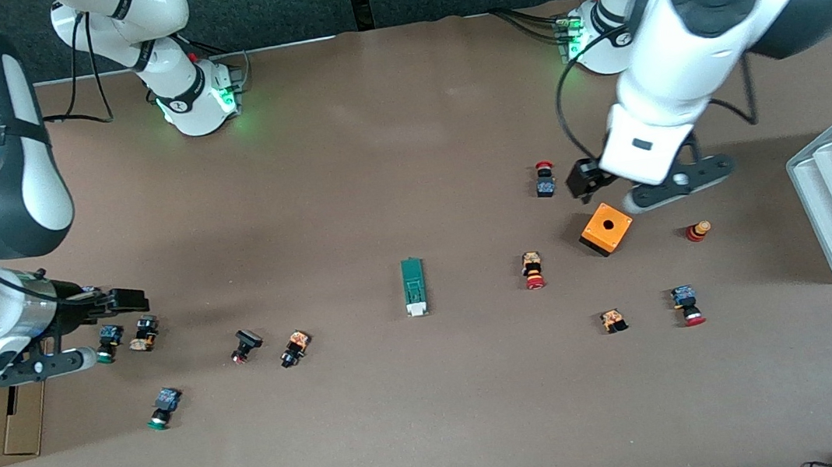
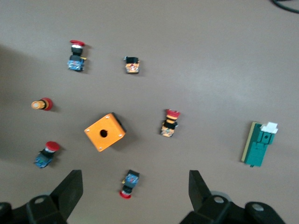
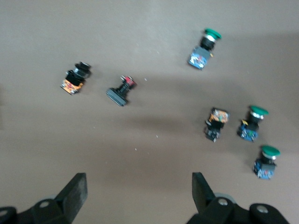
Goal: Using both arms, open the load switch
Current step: 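Move both grippers toward the green load switch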
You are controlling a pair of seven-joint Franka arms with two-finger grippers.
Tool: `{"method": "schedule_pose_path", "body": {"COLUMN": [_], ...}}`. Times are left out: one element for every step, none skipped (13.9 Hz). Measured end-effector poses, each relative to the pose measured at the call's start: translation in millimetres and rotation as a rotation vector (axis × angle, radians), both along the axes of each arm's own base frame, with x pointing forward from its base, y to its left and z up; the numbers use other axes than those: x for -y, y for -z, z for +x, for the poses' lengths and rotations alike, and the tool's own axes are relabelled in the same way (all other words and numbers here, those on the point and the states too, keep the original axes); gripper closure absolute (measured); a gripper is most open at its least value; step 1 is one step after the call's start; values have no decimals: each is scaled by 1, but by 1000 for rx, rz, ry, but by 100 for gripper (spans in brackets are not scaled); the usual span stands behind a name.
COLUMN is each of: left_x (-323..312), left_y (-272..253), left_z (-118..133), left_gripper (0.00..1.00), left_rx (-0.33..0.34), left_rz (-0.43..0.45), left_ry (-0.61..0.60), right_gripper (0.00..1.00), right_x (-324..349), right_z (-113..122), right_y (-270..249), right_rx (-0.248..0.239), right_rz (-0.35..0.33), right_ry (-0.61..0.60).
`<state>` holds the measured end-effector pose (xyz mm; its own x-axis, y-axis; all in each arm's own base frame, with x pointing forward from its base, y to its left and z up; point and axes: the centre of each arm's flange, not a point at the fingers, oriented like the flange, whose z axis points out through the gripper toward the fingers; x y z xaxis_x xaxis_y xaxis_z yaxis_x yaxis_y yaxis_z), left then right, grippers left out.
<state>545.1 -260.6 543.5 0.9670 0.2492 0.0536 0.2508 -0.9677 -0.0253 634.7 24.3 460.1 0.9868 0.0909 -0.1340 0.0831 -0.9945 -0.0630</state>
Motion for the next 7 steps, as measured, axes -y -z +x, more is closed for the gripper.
{"method": "schedule_pose_path", "body": {"left_x": [13, 26, 41, 60, 80, 102, 127], "left_y": [5, 11, 19, 28, 40, 51, 64], "left_z": [1, 2, 1, -2, -8, -16, -27], "left_gripper": [0, 0, 0, 0, 0, 0, 0], "left_rx": [22, 43, 67, 94, 122, 146, 169], "left_rz": [-12, -28, -36, -19, 11, 34, 47], "left_ry": [-9, -21, -31, -34, -34, -33, -33], "right_gripper": [0, 0, 0, 0, 0, 0, 0], "right_x": [-6, -11, -14, -14, -13, -13, -13], "right_z": [1, 3, 4, 5, 6, 6, 6], "right_y": [4, 10, 15, 19, 20, 21, 20], "right_rx": [0, -7, -13, -16, -17, -15, -13], "right_rz": [2, 11, 21, 26, 27, 27, 28], "right_ry": [-9, -13, -14, -13, -14, -16, -17]}}
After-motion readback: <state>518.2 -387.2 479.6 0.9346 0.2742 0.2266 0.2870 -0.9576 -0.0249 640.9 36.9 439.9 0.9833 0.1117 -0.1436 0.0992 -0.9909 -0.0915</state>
